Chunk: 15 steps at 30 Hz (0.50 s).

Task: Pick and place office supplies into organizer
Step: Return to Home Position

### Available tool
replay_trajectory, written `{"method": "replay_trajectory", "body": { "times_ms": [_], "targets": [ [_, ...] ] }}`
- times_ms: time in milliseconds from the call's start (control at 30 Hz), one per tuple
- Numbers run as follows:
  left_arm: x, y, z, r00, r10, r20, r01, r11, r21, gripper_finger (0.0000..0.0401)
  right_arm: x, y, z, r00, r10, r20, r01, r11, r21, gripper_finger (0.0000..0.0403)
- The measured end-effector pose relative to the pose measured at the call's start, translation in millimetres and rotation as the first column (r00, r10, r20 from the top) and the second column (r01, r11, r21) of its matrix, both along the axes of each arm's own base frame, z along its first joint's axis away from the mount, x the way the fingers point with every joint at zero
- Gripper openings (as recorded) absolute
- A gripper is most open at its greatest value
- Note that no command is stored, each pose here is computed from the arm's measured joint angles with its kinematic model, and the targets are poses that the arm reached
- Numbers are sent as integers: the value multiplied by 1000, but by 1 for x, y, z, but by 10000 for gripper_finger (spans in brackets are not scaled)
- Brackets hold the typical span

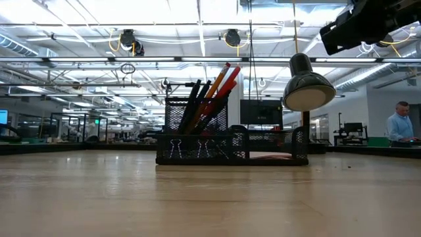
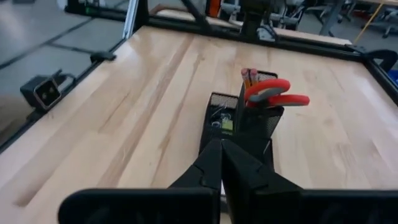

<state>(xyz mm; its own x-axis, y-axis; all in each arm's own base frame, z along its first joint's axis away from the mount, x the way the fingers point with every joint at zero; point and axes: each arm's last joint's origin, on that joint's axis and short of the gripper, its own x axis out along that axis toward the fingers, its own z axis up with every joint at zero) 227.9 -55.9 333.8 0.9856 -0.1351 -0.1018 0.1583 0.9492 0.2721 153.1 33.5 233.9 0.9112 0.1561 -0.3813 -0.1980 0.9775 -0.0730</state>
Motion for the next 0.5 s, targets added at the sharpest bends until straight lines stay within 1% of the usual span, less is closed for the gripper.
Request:
{"method": "replay_trajectory", "body": {
  "times_ms": [67,133,233,300,367,500],
  "targets": [
    [-9,8,-17,997,-28,78,35,995,-96,1,1,0,-3,1000,-10,22,9,1000,21,0],
    [-17,12,-37,992,-35,124,53,989,-139,1,1,0,-9,998,-11,69,9,999,37,0],
    [-29,13,-64,991,-40,131,59,987,-148,1,-2,-2,-17,986,-18,166,8,998,57,0],
    [-37,13,-76,990,-25,137,47,985,-164,1,-6,-6,-21,977,-46,208,30,997,75,0],
    [-43,12,-86,990,-9,138,33,984,-174,1,-11,-11,-28,972,-79,222,56,993,108,0],
    [-52,9,-102,989,26,145,-5,989,-145,1,-19,-21,-37,966,-88,243,45,983,179,0]
  ]
}}
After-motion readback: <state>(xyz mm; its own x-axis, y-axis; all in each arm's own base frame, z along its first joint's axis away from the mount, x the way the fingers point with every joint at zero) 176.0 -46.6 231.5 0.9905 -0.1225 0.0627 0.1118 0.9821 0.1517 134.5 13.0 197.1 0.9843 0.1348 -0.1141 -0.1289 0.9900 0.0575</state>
